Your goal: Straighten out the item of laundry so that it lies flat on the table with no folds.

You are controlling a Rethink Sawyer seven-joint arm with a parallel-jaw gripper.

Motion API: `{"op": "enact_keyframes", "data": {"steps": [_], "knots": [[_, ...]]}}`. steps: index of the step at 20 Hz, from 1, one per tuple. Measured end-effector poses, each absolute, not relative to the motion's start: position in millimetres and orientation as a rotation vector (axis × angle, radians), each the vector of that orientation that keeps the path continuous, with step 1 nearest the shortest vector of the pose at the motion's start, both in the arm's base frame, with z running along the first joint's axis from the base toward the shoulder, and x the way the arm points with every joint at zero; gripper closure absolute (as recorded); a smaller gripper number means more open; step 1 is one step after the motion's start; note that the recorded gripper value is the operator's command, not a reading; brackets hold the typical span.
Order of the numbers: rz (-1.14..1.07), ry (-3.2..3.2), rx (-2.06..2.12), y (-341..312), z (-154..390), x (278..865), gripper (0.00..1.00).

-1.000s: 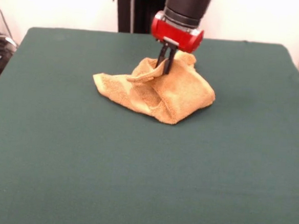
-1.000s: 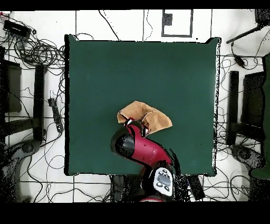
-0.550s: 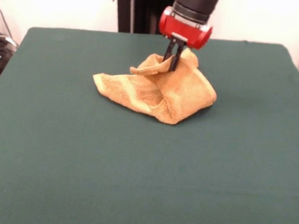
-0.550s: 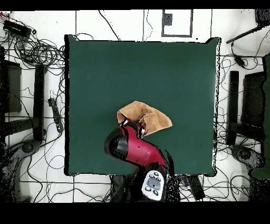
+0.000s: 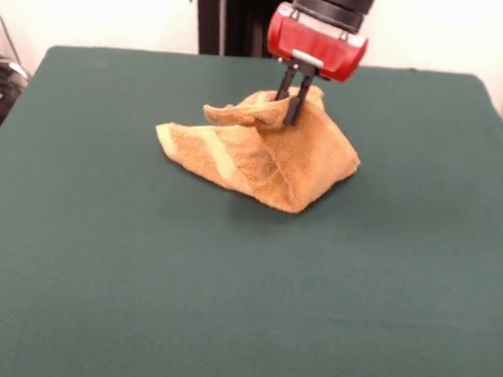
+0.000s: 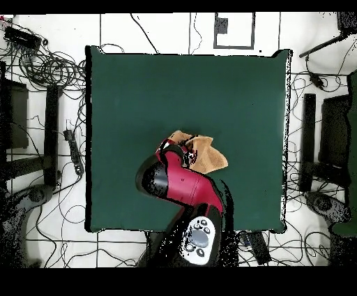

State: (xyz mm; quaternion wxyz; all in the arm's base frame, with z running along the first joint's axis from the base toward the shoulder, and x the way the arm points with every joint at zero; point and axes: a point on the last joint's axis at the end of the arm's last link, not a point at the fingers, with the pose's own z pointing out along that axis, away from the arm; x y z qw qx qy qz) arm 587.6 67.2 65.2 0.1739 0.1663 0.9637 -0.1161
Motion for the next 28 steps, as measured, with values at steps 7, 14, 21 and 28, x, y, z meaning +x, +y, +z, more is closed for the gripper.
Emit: {"op": "enact_keyframes", "data": {"steps": [7, 14, 21, 28], "knots": [[-0.337, 2.694, 0.413, 78, 97, 634, 1.0], [-0.348, 2.634, 0.306, 81, 118, 668, 1.0], [-0.387, 2.642, 0.255, 86, 130, 676, 1.0], [-0.412, 2.737, 0.273, 79, 144, 678, 1.0]]}}
